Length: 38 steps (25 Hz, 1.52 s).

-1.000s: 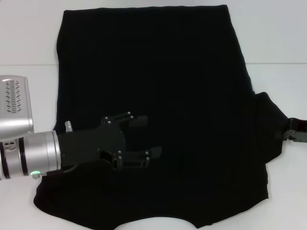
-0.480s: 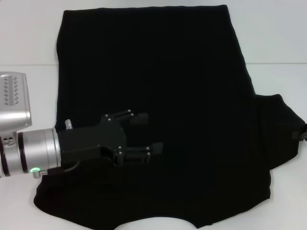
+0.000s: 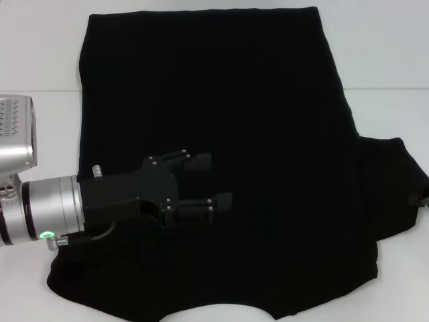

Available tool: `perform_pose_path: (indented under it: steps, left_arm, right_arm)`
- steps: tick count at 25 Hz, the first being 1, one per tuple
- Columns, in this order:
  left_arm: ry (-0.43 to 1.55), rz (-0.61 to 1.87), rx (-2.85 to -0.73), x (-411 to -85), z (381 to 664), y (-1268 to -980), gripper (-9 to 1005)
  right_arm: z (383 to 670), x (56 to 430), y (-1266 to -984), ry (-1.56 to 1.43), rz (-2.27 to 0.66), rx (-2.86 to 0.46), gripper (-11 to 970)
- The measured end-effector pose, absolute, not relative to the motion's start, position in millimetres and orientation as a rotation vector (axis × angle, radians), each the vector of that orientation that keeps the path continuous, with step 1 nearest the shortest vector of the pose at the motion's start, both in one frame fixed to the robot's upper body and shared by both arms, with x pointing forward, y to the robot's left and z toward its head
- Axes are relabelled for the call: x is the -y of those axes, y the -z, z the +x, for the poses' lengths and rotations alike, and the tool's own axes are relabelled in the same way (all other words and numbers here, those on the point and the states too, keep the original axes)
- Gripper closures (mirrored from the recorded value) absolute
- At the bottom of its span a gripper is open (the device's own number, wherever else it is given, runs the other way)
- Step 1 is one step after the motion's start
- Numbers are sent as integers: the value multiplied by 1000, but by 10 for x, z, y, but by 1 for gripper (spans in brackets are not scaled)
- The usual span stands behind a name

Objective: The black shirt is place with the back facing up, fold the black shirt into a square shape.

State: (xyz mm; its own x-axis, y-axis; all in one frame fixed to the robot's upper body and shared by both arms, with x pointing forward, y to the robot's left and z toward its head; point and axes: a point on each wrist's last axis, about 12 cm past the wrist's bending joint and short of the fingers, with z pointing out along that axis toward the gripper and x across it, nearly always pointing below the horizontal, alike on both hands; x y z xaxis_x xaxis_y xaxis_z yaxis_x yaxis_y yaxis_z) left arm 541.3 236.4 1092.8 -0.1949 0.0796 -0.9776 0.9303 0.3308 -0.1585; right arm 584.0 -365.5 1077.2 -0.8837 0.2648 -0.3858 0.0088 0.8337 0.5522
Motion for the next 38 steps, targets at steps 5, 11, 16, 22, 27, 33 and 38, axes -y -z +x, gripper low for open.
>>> perform_pose_path:
  steps: [5, 11, 16, 22, 27, 33, 38]
  left_arm:
    - [1030, 953, -1556, -2365, 5424, -10943, 136]
    - [1021, 958, -1550, -2374, 5441, -10963, 137]
    - [1023, 944, -1553, -2352, 5442, -10949, 137]
    - [1039, 940, -1550, -2361, 5414, -10946, 136]
    - [1035, 939, -1552, -2371, 5411, -10943, 136]
    - [1035, 936, -1556, -2366, 5416, -10939, 137]
    - [1029, 937, -1561, -2359, 5424, -10928, 137]
  right_arm:
    - [5816, 3663, -10837, -808, 172, -2532, 950]
    - [5818, 3615, -10823, -815, 151, -2527, 950]
    - [5784, 3699, -10868, -823, 161, -2515, 950]
    - [5794, 3710, -10878, -814, 173, -2509, 949]
    - [5799, 3746, -10868, -786, 194, -2501, 949]
    - [5770, 3867, -10881, -755, 222, -2497, 932]
    - [5756, 3939, -10899, -736, 230, -2498, 918]
